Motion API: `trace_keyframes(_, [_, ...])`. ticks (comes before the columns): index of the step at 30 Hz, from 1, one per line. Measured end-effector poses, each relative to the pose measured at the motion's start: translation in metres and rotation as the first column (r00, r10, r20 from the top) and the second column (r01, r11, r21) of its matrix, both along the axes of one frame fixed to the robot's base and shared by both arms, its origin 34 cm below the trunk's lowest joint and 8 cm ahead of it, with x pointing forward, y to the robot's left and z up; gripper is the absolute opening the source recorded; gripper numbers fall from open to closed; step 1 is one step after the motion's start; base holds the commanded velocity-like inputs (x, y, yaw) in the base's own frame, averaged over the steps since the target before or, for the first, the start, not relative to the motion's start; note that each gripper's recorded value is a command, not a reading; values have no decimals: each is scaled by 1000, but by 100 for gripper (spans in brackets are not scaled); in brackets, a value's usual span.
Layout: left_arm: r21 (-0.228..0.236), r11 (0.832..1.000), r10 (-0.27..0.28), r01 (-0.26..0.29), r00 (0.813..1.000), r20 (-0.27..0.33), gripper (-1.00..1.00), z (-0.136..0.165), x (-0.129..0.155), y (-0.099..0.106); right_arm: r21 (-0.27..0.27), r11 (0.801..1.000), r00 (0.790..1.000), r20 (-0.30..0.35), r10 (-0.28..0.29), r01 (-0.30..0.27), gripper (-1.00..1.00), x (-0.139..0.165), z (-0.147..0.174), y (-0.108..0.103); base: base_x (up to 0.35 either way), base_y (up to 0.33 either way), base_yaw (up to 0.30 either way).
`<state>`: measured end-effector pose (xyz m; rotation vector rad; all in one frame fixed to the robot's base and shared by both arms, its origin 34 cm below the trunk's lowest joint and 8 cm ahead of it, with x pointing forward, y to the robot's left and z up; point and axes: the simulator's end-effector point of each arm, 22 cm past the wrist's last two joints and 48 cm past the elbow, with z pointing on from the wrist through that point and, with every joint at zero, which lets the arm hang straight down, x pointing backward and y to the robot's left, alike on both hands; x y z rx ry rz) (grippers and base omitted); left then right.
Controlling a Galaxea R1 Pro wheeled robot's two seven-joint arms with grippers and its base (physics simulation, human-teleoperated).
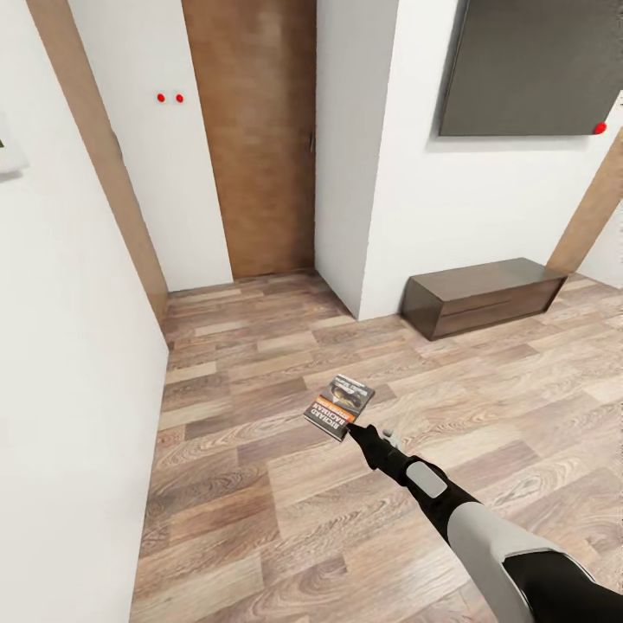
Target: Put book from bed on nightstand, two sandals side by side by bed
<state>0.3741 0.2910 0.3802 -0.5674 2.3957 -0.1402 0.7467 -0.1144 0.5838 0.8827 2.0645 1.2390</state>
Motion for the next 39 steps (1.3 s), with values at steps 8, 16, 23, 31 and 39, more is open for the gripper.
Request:
trace_keyframes(8, [0,1000,0,0,1000,-1,100,0,0,0,0,1000,1000,-1,0,0,-100,0,-1,0,239,-2,-42])
trace_keyframes(16, [0,1000,-1,1,1000,-1,100,0,0,0,0,1000,1000,-1,0,0,-100,0,-1,0,241,-73,-7])
trace_keyframes(23, [0,1000,-2,2,1000,-1,100,0,0,0,1,1000,1000,-1,0,0,-100,0,-1,0,241,-95,-149])
trace_keyframes(31, [1,1000,-2,2,1000,-1,100,0,0,0,1,1000,1000,-1,0,0,-100,0,-1,0,241,-92,-251])
trace_keyframes(39, [1,1000,-2,2,1000,-1,100,0,0,1,1,1000,1000,-1,0,0,-100,0,0,0,241,-90,-266])
